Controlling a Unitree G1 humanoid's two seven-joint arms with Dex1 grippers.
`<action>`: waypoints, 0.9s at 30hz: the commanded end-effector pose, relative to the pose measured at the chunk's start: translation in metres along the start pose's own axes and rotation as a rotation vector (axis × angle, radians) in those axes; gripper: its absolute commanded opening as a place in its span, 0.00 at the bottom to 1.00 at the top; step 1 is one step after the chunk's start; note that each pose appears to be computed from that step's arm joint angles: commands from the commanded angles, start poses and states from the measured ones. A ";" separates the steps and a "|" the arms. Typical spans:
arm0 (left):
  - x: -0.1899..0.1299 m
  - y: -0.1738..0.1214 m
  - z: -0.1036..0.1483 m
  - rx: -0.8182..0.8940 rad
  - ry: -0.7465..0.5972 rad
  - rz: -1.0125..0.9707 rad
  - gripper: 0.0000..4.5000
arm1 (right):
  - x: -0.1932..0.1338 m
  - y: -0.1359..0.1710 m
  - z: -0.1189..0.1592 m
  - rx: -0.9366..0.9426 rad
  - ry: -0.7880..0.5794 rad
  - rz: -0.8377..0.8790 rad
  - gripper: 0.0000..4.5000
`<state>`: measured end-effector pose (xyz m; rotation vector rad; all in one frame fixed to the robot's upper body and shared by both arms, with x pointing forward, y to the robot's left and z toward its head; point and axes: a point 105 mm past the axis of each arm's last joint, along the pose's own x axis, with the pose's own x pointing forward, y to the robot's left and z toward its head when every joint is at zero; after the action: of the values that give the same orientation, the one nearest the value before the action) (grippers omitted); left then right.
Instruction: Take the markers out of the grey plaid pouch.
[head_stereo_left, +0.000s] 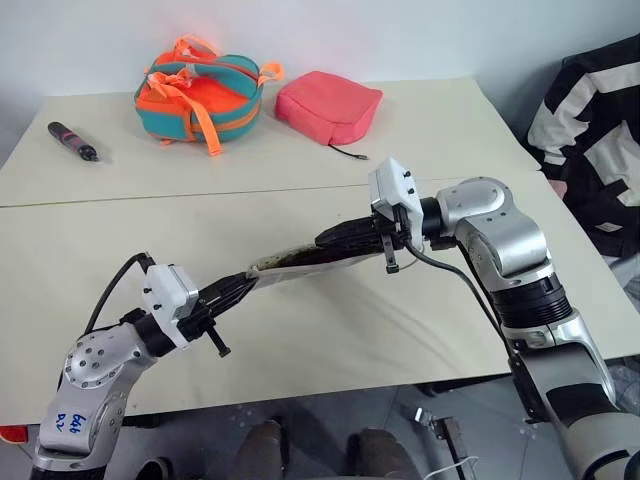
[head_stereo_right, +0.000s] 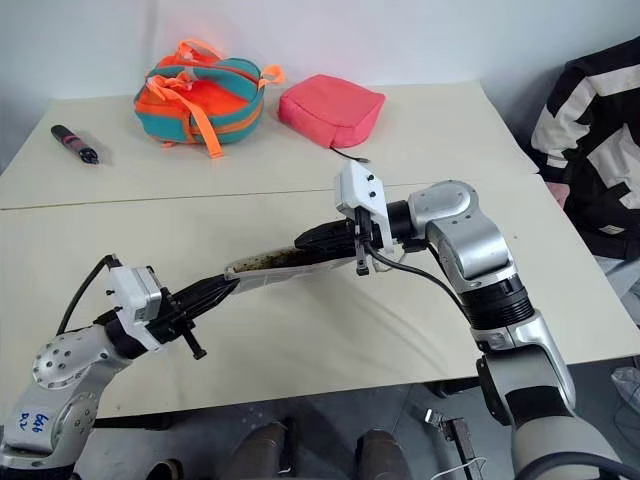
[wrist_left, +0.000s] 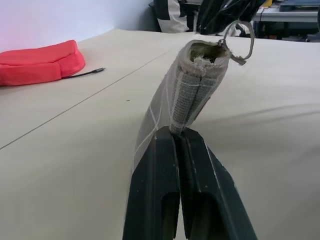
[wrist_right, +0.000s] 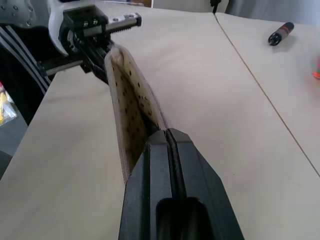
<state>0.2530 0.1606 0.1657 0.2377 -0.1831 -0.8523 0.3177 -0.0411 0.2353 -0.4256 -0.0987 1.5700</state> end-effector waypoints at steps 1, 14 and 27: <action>0.002 -0.004 0.010 0.024 -0.042 -0.014 0.00 | -0.005 0.003 0.013 -0.069 0.008 0.015 0.01; 0.008 -0.008 0.005 0.006 -0.045 -0.021 0.00 | -0.003 0.016 0.001 -0.075 0.029 0.053 0.01; 0.008 -0.003 0.005 -0.033 -0.066 0.012 0.00 | -0.002 0.016 -0.013 -0.202 0.172 0.037 0.01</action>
<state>0.2557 0.1514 0.1606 0.1816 -0.1894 -0.8538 0.3065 -0.0495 0.2094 -0.6898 -0.0606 1.5790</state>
